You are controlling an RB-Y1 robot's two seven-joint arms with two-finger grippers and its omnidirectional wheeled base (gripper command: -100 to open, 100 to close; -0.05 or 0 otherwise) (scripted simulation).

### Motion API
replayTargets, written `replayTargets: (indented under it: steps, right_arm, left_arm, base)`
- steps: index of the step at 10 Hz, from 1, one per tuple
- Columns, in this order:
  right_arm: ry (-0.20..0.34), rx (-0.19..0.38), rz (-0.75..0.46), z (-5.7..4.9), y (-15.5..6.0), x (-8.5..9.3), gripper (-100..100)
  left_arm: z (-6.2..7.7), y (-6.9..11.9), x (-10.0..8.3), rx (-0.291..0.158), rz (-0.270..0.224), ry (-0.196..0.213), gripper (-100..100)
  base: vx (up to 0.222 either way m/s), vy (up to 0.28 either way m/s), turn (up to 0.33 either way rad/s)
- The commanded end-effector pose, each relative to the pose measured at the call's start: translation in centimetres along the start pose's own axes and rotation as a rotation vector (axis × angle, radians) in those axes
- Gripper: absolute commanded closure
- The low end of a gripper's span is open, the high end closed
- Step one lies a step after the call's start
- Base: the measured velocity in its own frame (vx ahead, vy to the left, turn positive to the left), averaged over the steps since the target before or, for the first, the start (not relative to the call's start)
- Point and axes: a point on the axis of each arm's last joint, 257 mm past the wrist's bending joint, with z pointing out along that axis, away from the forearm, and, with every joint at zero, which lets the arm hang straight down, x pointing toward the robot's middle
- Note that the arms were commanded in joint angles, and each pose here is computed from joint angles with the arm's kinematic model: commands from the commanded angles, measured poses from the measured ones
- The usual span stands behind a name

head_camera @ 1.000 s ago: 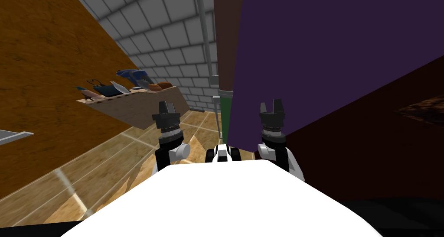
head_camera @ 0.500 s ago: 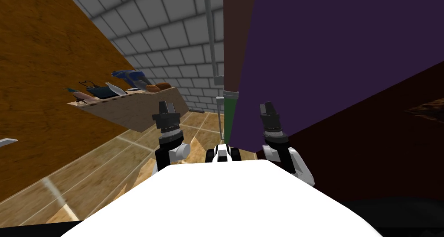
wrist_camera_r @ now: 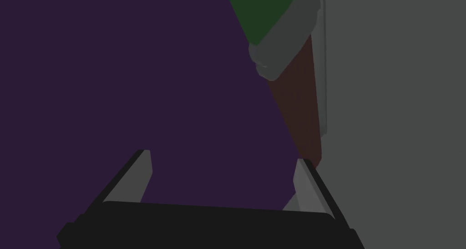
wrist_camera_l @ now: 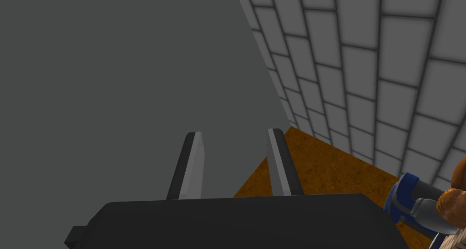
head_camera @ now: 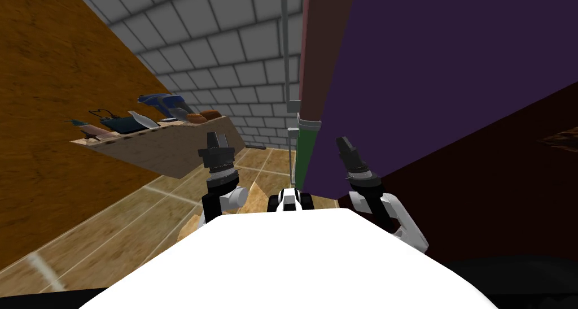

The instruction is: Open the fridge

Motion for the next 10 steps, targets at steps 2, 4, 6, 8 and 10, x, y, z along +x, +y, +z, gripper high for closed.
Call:
replayTargets:
  steps: [2, 4, 6, 8, 10]
  right_arm:
    - [0.079, 0.015, -0.214, -0.5, -1.1, 0.7, -100]
    - [0.111, 0.019, -0.305, -0.7, -1.5, 1.0, -100]
    - [0.170, 0.029, -0.466, -1.2, -2.7, 1.3, -100]
    - [0.205, 0.031, -0.563, -1.5, -3.3, 1.4, -100]
    - [0.237, 0.033, -0.651, -1.9, -4.0, 1.5, -100]
  left_arm:
    - [0.0, 0.0, 0.0, 0.000, 0.000, 0.000, 0]
    - [0.0, 0.0, 0.0, 0.000, 0.000, 0.000, 0]
    - [0.0, 0.0, 0.0, 0.000, 0.000, 0.000, 0]
    - [0.0, 0.0, 0.0, 0.000, 0.000, 0.000, 0]
    - [0.0, 0.0, 0.0, 0.000, 0.000, 0.000, 0]
  base:
    - [0.059, 0.098, -0.063]
    - [0.051, 0.140, -0.064]
    - [0.033, 0.101, -0.068]
    - [0.032, 0.114, -0.044]
    - [0.044, 0.142, -0.069]
